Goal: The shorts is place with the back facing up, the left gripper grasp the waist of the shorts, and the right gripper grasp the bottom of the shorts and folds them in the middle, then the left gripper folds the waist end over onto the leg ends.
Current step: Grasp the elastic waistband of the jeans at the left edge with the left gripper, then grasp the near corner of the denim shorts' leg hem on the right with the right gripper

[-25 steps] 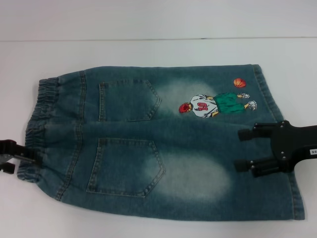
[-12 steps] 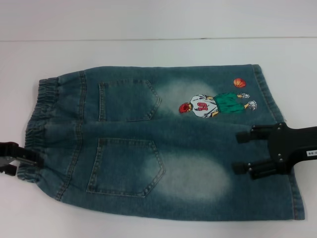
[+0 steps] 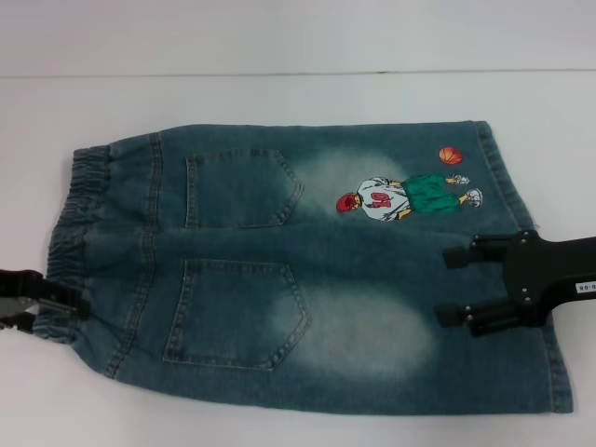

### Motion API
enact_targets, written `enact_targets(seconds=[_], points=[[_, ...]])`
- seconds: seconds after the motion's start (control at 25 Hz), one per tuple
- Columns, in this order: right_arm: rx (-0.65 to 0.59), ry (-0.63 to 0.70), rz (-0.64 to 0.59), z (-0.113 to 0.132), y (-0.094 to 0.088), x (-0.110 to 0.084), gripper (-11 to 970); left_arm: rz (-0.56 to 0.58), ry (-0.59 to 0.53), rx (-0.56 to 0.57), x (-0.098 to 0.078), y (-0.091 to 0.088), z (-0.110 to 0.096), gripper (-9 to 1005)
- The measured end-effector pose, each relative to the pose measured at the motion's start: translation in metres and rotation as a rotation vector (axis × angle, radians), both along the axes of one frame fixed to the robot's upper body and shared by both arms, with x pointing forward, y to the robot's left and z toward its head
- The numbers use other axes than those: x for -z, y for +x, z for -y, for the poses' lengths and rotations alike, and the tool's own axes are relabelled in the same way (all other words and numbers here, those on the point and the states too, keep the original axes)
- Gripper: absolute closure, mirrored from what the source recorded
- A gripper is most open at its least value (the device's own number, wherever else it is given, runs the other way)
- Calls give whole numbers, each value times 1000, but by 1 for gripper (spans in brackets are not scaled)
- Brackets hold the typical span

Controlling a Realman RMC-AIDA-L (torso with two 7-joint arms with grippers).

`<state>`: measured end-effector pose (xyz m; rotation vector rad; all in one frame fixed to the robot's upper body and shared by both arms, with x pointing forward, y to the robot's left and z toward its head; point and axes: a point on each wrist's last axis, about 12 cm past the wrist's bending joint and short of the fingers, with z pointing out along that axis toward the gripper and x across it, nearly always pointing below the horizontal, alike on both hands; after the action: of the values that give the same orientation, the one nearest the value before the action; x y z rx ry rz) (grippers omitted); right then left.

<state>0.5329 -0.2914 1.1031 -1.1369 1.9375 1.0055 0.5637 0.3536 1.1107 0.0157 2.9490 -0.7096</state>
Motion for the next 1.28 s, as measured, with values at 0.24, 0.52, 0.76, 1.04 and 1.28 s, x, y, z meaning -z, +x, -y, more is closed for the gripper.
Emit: enact_targets(seconds=[0.24,0.52,0.76,1.04,1.28], points=[[-2,0,3,-1,1,-1,64,2,-14,12,-3,3,4,124],[8,-8,15,-2,6,-3,67,8,-17,40,-10,9,10,123],[17,-16,33,-5,12,-4,70,-17,-17,79,-13,3,9,247],[32,-22,35,-5,13,-1,73,10,9,153,-14,3,15,505],[44,-17,18,-2,16,-6,75,6,1,167,-18,5,17,967]])
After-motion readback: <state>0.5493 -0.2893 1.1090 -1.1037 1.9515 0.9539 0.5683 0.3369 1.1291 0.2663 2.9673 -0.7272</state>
